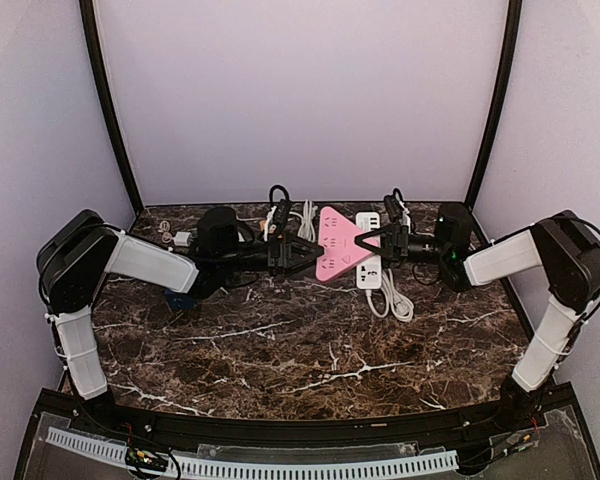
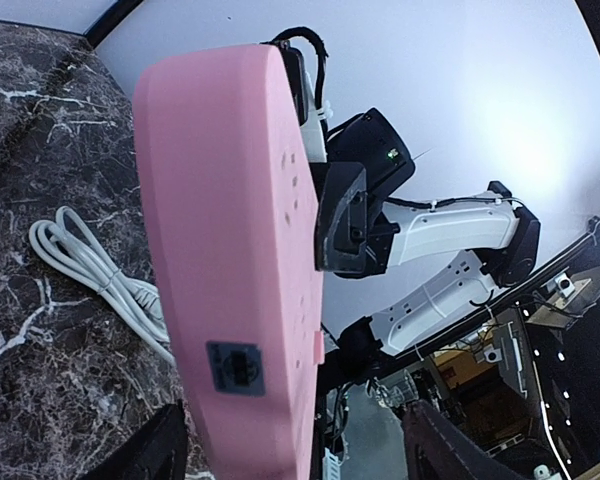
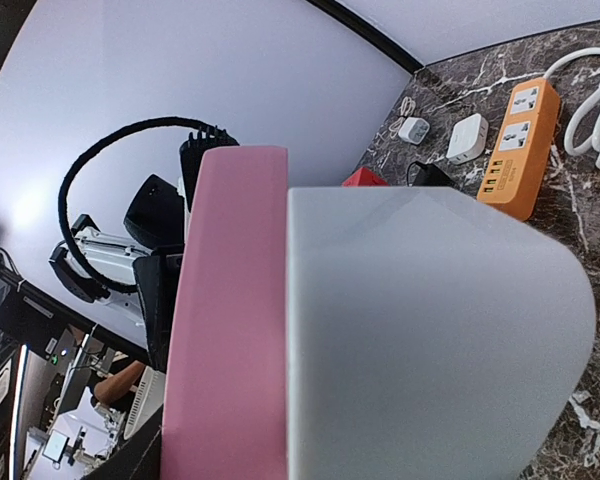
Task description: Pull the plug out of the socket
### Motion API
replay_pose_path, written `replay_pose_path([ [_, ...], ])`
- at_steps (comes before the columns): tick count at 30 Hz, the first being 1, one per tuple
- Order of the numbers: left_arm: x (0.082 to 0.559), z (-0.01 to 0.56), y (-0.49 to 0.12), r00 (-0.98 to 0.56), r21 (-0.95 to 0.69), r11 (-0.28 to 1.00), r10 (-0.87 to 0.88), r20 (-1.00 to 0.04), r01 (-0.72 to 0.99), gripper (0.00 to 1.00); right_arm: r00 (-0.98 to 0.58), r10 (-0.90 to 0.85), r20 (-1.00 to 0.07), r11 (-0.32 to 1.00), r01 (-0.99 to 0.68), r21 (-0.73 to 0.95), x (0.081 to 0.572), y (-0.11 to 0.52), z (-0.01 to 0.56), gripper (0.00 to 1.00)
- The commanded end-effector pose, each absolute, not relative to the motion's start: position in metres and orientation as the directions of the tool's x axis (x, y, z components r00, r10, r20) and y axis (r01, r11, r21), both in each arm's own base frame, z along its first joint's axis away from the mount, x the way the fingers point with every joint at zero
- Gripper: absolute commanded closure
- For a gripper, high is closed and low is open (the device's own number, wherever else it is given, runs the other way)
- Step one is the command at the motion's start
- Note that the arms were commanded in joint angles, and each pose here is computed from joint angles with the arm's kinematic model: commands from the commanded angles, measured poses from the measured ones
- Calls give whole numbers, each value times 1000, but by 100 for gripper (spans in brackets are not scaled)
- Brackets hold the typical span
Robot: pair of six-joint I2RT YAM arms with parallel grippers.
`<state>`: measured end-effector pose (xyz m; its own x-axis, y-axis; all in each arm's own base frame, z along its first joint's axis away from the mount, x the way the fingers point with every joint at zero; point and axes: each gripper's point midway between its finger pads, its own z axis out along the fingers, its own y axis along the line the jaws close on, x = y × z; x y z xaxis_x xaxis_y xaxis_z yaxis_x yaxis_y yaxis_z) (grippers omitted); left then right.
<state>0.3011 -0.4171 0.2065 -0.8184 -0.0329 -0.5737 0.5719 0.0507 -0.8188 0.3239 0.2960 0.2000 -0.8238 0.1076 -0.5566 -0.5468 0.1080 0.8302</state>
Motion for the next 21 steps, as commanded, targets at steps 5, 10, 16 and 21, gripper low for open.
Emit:
replay_pose_path([
  [5, 297, 227, -430, -817, -816, -51, -42, -575, 576, 46, -805, 88, -587, 35, -587, 809, 315, 308, 213, 100],
  [10, 298, 223, -432, -829, -828, -53, -39, -558, 559, 56, -804, 87, -589, 30, -589, 808, 315, 309, 215, 100],
  [16, 300, 218, -434, -842, -841, -46, -39, -538, 540, 69, -804, 88, -587, 20, -588, 808, 315, 311, 217, 92],
  [21, 298, 215, -434, -845, -843, -52, -34, -534, 535, 81, -806, 87, -586, 12, -587, 810, 315, 312, 220, 80],
])
